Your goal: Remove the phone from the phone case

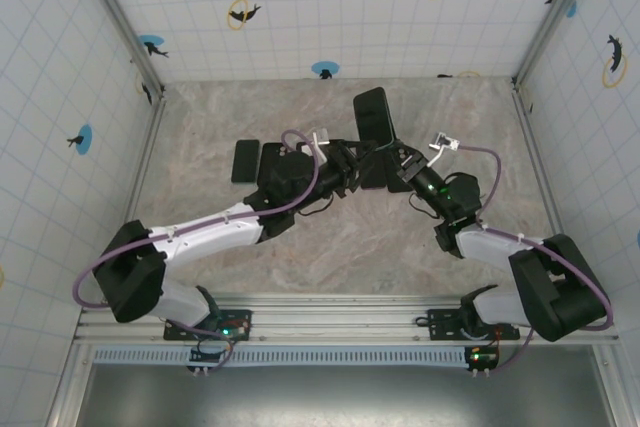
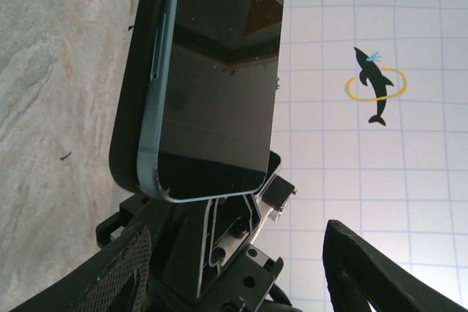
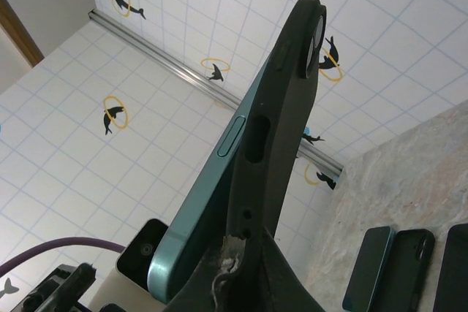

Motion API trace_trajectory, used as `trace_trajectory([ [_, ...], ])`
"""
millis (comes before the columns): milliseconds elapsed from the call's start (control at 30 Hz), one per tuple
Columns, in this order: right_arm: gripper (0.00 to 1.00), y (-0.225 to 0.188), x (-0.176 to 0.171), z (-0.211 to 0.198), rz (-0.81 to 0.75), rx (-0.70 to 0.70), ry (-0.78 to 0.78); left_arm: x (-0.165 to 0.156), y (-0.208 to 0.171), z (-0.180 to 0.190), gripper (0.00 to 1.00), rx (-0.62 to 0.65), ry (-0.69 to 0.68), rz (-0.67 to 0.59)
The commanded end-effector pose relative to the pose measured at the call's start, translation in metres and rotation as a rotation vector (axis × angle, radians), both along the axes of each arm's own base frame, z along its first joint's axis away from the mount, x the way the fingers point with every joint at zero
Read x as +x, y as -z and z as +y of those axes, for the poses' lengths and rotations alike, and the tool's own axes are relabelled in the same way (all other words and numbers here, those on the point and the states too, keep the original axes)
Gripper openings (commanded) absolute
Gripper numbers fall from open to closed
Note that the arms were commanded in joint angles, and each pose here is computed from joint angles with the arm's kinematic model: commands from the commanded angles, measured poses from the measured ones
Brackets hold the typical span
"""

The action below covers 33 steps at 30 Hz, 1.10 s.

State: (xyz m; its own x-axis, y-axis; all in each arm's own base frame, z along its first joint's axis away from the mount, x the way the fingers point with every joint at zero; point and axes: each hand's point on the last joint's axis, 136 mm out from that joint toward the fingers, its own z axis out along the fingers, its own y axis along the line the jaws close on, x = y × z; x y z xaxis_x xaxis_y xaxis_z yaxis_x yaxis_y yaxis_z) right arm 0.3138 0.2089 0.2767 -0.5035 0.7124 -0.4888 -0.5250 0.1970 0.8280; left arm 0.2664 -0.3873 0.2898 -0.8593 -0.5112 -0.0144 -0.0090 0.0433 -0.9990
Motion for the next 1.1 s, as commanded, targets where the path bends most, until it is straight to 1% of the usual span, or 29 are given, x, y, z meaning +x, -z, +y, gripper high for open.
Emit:
trace_trajectory([
  [0,0.05,-0.043,-0.004,-0.002,-0.151,0.039,0.020,0.007,-0.016,-0.004,0.63,-0.075,-0.028,0.000],
  [300,0.05,-0.040,-0.007,0.000,-0.152,0.023,0.013,0.012,-0.024,-0.010,0.61,-0.136,-0.028,-0.008],
  [533,0.04,-0.034,-0.006,-0.001,-0.146,0.013,0.014,0.013,-0.029,-0.014,0.61,-0.147,-0.018,-0.012],
  [633,0.04,-0.036,-0.007,0.000,-0.153,0.016,0.007,0.015,-0.026,-0.011,0.60,-0.145,-0.040,-0.009],
  [833,0.04,-0.037,-0.009,-0.001,-0.151,0.038,-0.001,0.026,-0.021,-0.013,0.60,-0.129,-0.054,-0.019],
  [967,0.04,-0.038,-0.010,-0.004,-0.145,0.066,0.003,0.036,-0.020,-0.013,0.59,-0.154,-0.070,-0.021],
  [1067,0.04,-0.039,-0.011,-0.007,-0.137,0.094,0.008,0.042,-0.012,-0.014,0.59,-0.138,-0.084,-0.018],
])
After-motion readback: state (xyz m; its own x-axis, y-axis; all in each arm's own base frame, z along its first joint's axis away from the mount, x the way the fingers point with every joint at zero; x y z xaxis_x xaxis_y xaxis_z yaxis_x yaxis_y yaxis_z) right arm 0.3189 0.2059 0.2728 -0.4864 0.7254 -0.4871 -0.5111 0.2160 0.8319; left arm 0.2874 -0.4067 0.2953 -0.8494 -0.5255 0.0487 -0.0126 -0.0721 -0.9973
